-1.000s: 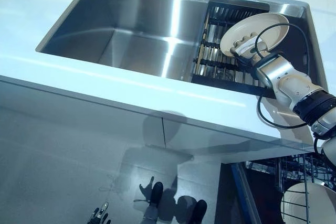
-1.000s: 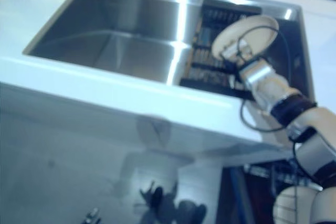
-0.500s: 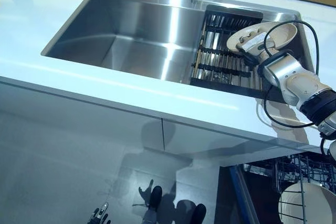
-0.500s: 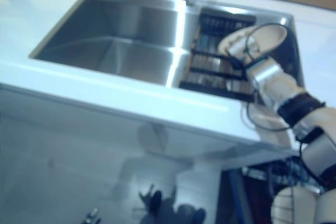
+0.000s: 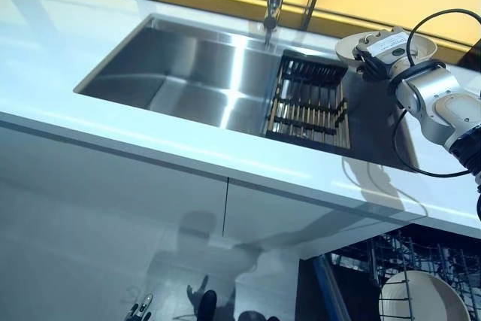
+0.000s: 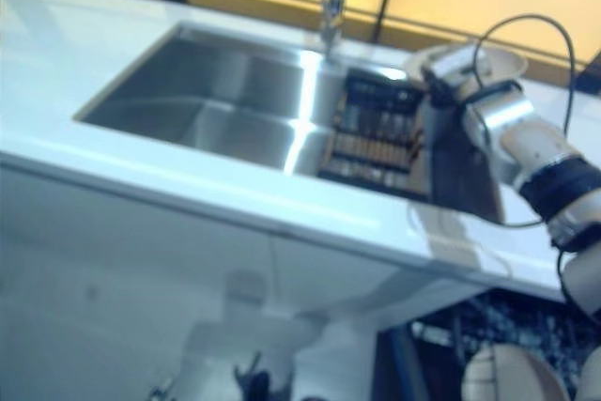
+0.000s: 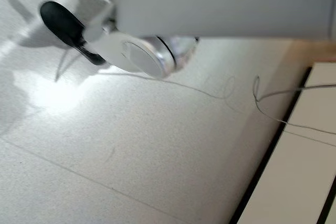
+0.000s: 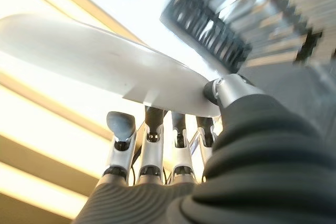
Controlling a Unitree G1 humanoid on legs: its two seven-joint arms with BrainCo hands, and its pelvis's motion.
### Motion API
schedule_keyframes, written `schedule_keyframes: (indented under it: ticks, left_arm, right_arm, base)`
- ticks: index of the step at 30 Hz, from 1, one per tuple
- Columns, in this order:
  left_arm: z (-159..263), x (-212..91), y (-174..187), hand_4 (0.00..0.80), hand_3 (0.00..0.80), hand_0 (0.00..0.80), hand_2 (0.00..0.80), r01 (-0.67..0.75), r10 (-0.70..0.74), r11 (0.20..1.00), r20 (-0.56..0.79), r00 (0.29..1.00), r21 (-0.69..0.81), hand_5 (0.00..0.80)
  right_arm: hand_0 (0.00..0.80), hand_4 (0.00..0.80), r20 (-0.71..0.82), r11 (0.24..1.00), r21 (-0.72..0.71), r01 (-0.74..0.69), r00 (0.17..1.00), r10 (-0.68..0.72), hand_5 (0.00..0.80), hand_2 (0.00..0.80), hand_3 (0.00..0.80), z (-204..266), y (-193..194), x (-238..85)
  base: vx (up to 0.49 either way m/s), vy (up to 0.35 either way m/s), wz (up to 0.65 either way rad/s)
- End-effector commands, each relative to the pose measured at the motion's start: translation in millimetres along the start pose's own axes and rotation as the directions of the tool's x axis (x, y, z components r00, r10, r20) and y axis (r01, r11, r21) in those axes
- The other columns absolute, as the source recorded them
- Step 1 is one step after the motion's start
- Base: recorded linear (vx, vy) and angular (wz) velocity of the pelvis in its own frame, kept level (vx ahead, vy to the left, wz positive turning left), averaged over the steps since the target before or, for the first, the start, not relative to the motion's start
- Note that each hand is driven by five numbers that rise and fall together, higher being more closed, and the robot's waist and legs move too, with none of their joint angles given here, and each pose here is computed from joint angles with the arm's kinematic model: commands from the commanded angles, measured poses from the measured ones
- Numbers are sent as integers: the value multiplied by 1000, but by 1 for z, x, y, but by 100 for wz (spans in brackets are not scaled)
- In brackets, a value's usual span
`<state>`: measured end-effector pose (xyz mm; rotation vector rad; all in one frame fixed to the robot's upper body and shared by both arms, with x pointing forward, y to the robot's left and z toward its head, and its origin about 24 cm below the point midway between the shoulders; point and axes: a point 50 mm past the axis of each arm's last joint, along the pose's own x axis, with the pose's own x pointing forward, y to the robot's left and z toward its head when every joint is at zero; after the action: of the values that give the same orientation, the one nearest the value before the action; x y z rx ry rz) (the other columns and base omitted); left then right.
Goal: Take plates into dishwasher
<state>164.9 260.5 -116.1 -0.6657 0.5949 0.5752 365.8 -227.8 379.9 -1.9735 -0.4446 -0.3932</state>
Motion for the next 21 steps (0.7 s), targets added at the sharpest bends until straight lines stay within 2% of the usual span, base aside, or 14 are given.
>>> schedule_keyframes:
  ticks: [1,11,15,16,21]
  left_arm:
    - [0,-7,23,0,0,0,0,-57,56,994,6,998,96,0]
    - [-3,-9,33,0,0,0,0,-87,89,986,-9,996,144,0]
    - [-6,-10,35,0,0,0,0,-83,88,984,-22,996,155,0]
    - [-8,-10,36,0,0,0,0,-79,84,984,-28,996,159,0]
    - [-12,-12,40,0,0,0,0,-71,82,979,-49,995,189,0]
  right_arm:
    - [800,800,-59,994,-2,110,992,-110,800,800,800,-17,-30,3]
    - [800,800,-113,994,99,50,993,-38,800,800,800,-30,-20,-2]
    - [800,800,-193,948,316,-20,977,85,800,800,800,-46,4,-12]
    - [800,800,-219,909,415,-31,967,133,800,800,800,-52,17,-17]
    - [800,800,-283,839,542,-35,933,221,800,800,800,-71,45,-33]
  base:
    - [32,1,-11]
    - [44,5,-15]
    - [46,16,-16]
    - [30,11,-19]
    - [31,-1,-26]
